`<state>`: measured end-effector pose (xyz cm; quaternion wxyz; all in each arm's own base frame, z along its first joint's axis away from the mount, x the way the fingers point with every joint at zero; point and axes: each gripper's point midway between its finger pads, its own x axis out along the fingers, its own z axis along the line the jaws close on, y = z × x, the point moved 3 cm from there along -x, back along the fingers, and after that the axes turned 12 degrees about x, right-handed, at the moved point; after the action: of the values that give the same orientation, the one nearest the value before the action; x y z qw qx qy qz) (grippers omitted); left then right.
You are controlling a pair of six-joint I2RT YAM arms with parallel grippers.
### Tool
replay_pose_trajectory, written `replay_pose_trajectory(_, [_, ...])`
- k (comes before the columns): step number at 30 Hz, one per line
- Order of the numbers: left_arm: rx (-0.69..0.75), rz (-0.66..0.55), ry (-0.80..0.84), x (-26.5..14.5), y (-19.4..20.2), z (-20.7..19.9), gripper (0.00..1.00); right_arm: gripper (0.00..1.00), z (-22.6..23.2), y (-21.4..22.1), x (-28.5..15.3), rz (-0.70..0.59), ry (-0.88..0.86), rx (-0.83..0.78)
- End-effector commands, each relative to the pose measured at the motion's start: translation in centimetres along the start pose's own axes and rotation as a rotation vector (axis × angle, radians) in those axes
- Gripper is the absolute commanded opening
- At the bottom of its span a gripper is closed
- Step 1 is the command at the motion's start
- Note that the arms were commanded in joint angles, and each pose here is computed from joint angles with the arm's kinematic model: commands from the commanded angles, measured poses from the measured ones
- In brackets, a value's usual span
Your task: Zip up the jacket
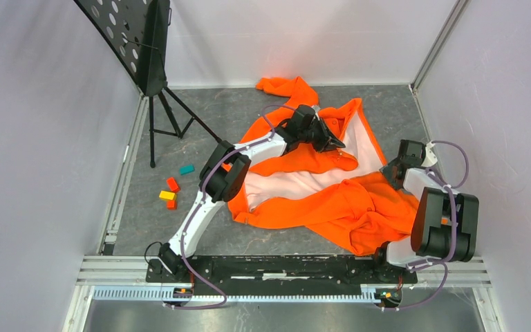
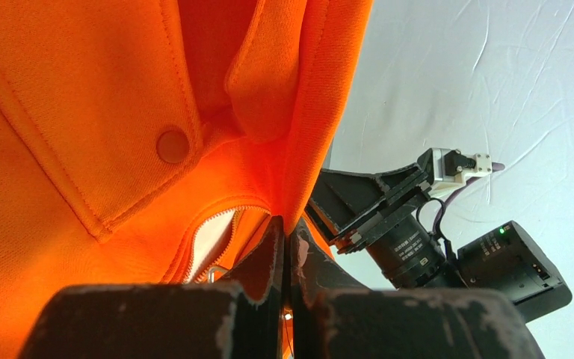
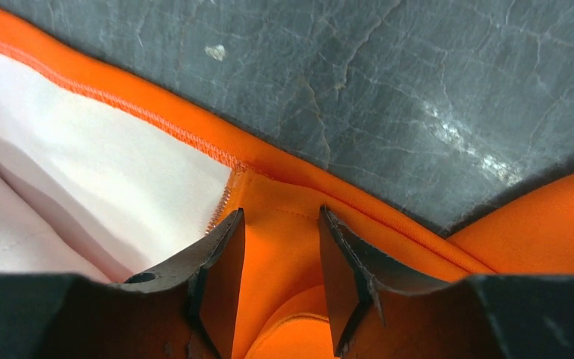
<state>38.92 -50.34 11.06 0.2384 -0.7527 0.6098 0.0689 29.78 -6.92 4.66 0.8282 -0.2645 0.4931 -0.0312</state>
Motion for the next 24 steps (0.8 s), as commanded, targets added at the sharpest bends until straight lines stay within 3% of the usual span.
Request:
replay_pose_trajectory(1, [-0.006,-0.007,0.058,-0.1,-0.8,-1.8,0.02,0.46,0.6,-0.6,1.0,-0.027,0.030,0.072])
replay_pose_trajectory(9, [0.035,-0.030,0.006,-0.5,-1.2,-1.6,0.02,0.36,0.2,-0.2,2.0,-0.033,0.058,0.009])
replay_pose_trajectory(18, [0.037,-0.039,-0.012,-0.6,-1.2,-1.5,0.02,0.00,3.1,-3.5,-0.4,-0.199,-0.097,-0.208])
replay_pose_trajectory(24, [0.023,-0.044,-0.052,-1.0,-1.3,-1.4,0.02,0.00,6.6,-5.4,-4.4,-0.334,-0.227,-0.439])
